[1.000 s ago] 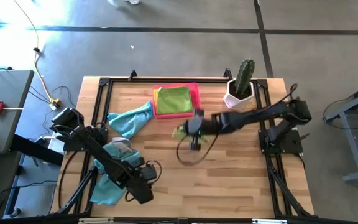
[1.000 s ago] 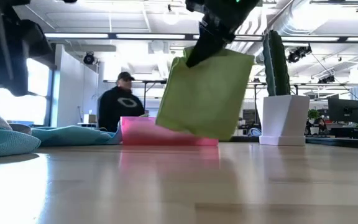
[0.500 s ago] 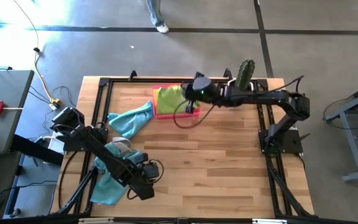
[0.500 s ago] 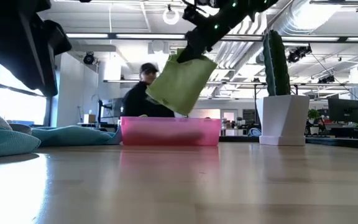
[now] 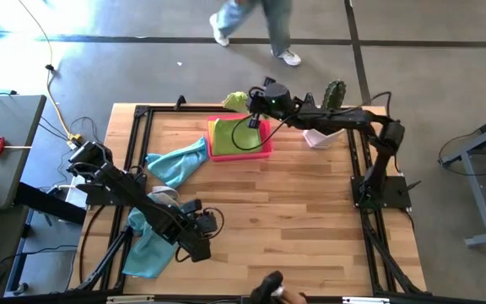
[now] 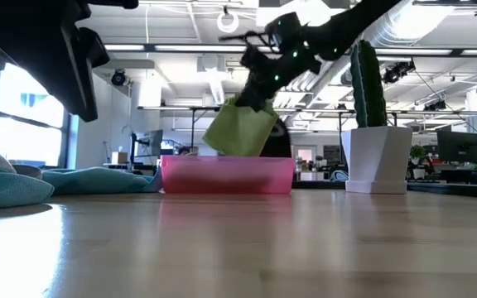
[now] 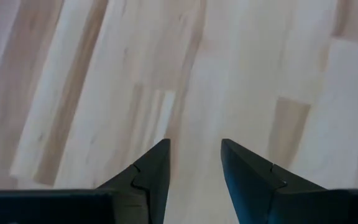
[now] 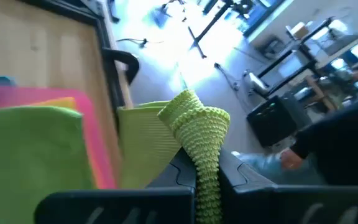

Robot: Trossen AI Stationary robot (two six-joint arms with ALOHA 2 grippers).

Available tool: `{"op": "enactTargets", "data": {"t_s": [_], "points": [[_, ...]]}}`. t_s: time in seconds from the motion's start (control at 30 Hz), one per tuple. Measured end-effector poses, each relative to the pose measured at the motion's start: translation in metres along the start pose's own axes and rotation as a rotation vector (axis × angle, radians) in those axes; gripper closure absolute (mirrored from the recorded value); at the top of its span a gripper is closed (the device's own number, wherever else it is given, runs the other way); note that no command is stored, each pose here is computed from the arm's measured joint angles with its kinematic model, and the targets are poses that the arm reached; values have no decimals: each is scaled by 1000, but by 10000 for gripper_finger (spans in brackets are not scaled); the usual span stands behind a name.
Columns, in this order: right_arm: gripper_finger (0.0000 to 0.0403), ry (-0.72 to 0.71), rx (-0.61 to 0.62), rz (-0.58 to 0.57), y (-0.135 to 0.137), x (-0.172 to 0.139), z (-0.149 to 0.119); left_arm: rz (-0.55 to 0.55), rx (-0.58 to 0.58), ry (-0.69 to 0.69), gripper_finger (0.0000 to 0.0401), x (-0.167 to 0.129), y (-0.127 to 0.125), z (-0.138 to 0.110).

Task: Fold microfiber towels
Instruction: Stack the folded light green microfiber cloth on top of the folded green microfiber cloth

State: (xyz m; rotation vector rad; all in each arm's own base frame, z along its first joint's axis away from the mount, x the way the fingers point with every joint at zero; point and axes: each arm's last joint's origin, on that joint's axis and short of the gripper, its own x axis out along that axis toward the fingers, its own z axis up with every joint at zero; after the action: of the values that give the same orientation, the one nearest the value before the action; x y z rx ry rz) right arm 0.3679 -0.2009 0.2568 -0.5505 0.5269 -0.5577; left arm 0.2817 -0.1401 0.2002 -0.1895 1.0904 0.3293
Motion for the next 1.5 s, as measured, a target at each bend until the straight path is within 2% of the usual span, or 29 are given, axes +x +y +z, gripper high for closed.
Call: {"op": "enactTargets", "data": {"t_s": [0.13, 0.23, 0.4, 0.7, 0.8, 0.97, 1.27, 1.4, 1.5], "points": [[403, -16, 5, -38, 1, 15, -11, 2, 18, -17, 270, -6, 6, 4], [403, 0, -20, -24, 10, 24, -18, 1, 43, -32, 270, -10, 8, 6], [403, 24, -53, 112, 37, 26, -19, 5, 51, -41, 270, -19, 14, 7], [403, -4, -58, 300, 83, 11, 2, 8, 57, -53, 270, -23, 16, 8], [403, 3, -64, 340, 93, 7, 5, 8, 57, -52, 270, -23, 16, 8], [401, 42, 3, 384, 98, 5, 3, 8, 45, -52, 270, -23, 16, 8], [361, 79, 37, 365, 98, 9, -3, 9, 40, -51, 270, -23, 16, 7], [392, 36, 8, 316, 93, 10, 1, 10, 41, -49, 270, -23, 16, 7], [395, 31, -28, 274, 88, 9, 4, 11, 41, -49, 270, -23, 16, 7]]}}
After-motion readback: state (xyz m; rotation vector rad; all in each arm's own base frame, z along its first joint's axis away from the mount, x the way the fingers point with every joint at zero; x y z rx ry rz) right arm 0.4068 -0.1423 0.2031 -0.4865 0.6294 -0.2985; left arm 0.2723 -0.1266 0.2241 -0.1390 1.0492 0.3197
